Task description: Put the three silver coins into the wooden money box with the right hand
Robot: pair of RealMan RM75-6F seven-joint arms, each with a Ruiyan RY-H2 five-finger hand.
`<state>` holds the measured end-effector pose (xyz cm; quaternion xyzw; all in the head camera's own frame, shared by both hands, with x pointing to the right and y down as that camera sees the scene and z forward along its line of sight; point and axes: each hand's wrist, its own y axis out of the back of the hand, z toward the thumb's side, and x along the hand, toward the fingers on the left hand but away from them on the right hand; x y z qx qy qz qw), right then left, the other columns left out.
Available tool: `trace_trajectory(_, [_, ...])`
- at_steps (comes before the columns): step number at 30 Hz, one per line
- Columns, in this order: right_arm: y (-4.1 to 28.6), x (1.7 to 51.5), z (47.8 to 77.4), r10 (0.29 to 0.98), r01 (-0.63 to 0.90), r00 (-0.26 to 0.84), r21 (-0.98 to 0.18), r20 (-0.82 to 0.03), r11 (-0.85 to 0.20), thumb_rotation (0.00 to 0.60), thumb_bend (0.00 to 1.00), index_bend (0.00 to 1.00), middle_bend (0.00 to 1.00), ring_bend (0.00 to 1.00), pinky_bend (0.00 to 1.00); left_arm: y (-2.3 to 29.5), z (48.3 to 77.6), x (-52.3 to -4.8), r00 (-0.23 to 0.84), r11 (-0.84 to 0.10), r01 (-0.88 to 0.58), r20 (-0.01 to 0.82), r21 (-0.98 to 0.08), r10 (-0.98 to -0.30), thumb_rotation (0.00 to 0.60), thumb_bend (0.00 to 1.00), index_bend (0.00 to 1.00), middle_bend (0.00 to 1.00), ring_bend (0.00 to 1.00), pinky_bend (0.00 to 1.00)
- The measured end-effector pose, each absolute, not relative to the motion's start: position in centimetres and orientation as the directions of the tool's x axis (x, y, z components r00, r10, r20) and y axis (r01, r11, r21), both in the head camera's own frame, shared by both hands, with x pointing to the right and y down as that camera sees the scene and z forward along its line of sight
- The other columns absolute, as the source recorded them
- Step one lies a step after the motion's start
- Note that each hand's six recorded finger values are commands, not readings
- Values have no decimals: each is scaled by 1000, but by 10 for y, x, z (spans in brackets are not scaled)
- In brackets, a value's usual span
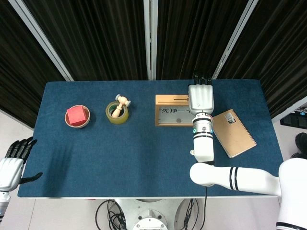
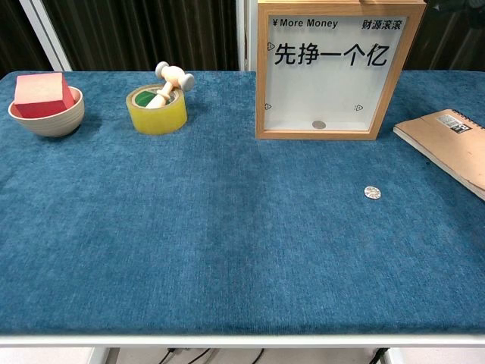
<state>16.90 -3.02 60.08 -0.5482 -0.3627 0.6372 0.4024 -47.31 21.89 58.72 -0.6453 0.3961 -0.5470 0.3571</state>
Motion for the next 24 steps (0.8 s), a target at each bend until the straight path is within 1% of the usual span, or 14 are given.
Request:
trace_trajectory(12, [-31,168,605,909,-126,-77,-901,-409,-416,600,451,732,52,0,0,220,587,-478,76,-430,-122,424,-894,-903,600,29,8,0,0,0])
trace_trajectory(18, [-30,168,606,908,-129,-74,-898,-413,-420,600,443,684,52,0,0,219,587,-478,77,-429,-123,423,-895,-903,600,29,8,0,0,0])
trace_trajectory(21, [-30,169,606,905,-129,-69,-896,-419,-425,600,438,633,47,0,0,219,587,-478,77,-429,-123,423,-895,-903,599,29,8,0,0,0])
trace_trajectory(24, [-29,169,606,902,-129,-61,-893,-427,-432,600,432,497,28,0,0,219,586,-478,78,-429,-124,423,-895,-903,599,30,8,0,0,0])
